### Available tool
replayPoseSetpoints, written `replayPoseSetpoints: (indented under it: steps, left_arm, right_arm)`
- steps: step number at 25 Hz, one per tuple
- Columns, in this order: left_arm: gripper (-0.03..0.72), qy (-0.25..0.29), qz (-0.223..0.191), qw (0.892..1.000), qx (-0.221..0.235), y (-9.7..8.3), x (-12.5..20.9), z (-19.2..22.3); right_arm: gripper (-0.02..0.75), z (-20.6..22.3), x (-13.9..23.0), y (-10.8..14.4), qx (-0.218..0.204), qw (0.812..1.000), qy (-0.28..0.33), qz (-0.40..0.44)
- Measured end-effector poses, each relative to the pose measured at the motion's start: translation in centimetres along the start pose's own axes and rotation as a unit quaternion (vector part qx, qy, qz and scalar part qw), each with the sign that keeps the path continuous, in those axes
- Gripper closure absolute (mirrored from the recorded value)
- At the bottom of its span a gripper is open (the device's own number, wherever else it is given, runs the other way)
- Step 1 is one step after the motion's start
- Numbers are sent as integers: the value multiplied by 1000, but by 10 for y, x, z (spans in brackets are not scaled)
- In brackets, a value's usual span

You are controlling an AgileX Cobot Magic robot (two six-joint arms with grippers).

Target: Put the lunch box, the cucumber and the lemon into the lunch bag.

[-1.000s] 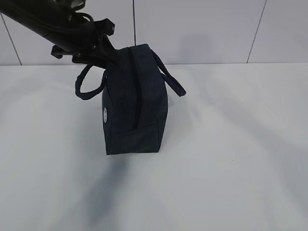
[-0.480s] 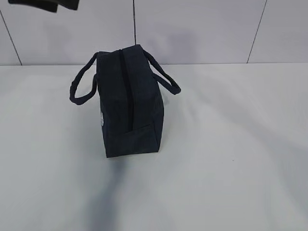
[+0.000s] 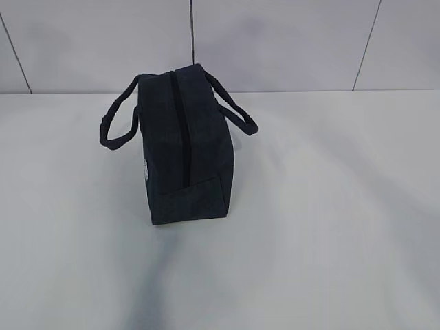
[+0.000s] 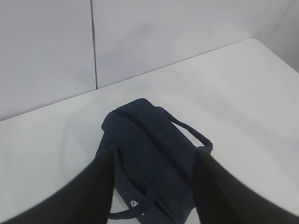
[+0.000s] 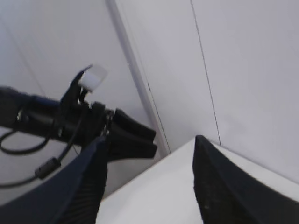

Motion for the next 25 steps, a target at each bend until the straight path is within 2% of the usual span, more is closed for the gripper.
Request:
replayPoseSetpoints:
  steps: [5,8,11,15,21,25]
  left_arm:
    - [311,-4,14,1000,11,-15,1,-37]
    - [316,-16,17,999,28,-28,2,-64]
    - [317,-23,12,998,53,-43,15,-90]
    - [317,-29,20,998,48,-55,45,-119]
    - [317,-45,61,997,9,-72,102,-173]
    - [317,-50,80,995,-11,-81,134,-202]
  right_arm:
    - [292,-22,9,6,49,992,117,-21]
    - [292,-37,14,10,70,985,153,-29]
    - [292,-59,15,20,84,982,163,-40]
    - [293,-87,27,33,90,980,170,-44]
    - [293,-132,78,45,102,976,190,-25]
    - [293,-173,120,51,139,974,177,-18]
Point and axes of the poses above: a point on each arm's last joint axis where the gripper is mounted, z pointing out along that axis toward the gripper, y along the wrist's bending axis when the last joint is at zero, x = y × z, the point moved 2 cm from there along z, pointing out along that axis toward the gripper, and after that the axes turned 7 degrees about z, right-handed, at the moved point
